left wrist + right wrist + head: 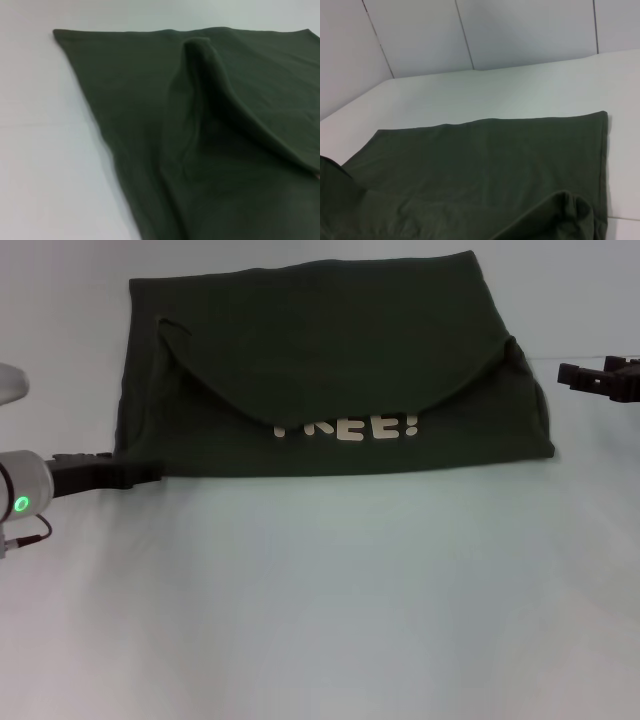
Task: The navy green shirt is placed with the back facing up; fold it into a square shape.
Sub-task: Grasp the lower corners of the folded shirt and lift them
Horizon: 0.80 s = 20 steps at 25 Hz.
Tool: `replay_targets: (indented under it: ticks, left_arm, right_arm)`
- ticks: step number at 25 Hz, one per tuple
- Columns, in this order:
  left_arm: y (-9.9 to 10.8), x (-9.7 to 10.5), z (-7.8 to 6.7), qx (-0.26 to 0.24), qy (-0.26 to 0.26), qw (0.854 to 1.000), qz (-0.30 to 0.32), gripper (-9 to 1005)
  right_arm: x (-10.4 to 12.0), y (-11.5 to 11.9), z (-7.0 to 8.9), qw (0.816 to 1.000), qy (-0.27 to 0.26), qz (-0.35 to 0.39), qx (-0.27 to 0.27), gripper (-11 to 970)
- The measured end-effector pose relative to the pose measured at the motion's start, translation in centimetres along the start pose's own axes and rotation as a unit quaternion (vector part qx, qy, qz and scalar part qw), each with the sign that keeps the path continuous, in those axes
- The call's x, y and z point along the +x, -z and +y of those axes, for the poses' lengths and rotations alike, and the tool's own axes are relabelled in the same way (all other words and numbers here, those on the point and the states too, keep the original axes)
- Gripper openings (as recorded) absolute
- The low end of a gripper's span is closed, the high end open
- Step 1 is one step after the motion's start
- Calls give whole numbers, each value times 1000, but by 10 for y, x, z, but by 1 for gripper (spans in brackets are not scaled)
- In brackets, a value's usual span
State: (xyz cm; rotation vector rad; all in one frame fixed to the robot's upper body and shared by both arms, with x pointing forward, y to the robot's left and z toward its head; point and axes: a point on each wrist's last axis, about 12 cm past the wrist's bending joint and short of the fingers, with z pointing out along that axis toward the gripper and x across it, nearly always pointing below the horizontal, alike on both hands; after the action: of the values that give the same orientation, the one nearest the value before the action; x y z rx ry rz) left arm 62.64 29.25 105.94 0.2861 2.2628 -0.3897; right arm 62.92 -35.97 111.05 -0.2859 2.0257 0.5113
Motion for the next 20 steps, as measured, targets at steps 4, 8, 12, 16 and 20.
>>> replay_targets:
  ticks: [4,8,12,16,20]
  left_arm:
    - [-3,0,-3,-3,-6,1000,2,860]
    - [-5,1,-5,-9,-12,1000,3,838]
    - [-5,1,-4,-14,-11,1000,2,751]
    - [-5,1,-4,-14,-11,1000,2,685]
    - [-5,1,-4,-14,-10,1000,2,619]
  right_arm:
    - [0,0,0,1000,1,0,0,908]
    - [1,1,-1,1000,1,1,1,908]
    - [1,1,-1,1000,2,2,1,909]
    - [1,1,-1,1000,2,2,1,908]
    - [2,1,-1,1000,2,2,1,907]
